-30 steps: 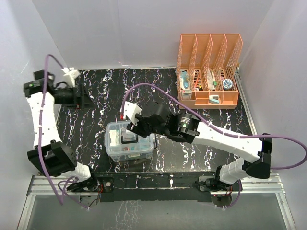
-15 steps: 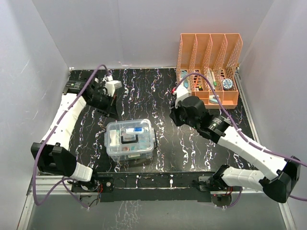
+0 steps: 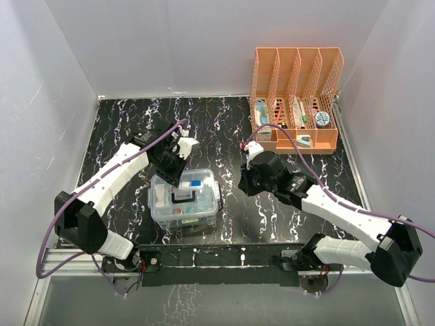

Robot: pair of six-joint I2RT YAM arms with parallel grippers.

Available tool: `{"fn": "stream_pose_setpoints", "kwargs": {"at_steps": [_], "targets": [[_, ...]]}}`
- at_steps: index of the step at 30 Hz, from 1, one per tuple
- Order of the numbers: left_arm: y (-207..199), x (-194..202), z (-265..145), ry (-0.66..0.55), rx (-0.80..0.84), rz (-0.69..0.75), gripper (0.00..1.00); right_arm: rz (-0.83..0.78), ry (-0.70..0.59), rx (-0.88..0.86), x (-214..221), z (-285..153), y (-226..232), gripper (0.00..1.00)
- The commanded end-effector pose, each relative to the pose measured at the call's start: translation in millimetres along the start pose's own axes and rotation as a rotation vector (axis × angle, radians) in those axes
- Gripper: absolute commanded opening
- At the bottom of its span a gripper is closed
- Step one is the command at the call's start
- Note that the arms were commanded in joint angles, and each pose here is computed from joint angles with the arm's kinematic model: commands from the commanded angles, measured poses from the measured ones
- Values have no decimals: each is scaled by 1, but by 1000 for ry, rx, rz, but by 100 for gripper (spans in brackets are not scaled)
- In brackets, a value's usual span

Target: Organize the medicine kit

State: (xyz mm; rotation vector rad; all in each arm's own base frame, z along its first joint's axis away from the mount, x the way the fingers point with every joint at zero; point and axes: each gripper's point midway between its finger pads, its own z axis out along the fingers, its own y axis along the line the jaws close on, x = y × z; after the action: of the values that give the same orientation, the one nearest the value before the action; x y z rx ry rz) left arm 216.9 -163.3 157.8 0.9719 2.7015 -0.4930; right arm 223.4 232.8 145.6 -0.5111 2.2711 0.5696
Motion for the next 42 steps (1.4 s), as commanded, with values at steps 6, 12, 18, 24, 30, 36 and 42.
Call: {"fn": "stream_pose_setpoints", "kwargs": {"at_steps": [6,12,18,24,30,36,42], "targets": [[29,24,37,115,-172,61,0,21,-97,-57,-28,4,14,1],[33,7,43,103,-171,72,0,27,-98,-62,-32,8,16,1],[30,-44,-16,-141,-257,66,0,53,-152,-55,-48,-5,16,22],[34,-57,-86,-318,-268,-26,41,80,-155,-116,-66,-16,23,51],[42,10,-81,-232,-81,-242,62,100,-92,-267,-58,-9,44,62],[56,28,-90,-237,-98,-332,69,119,-47,-358,-50,-2,58,63],[77,26,-85,-108,-65,-376,67,133,-15,-390,-48,8,63,62]]}}
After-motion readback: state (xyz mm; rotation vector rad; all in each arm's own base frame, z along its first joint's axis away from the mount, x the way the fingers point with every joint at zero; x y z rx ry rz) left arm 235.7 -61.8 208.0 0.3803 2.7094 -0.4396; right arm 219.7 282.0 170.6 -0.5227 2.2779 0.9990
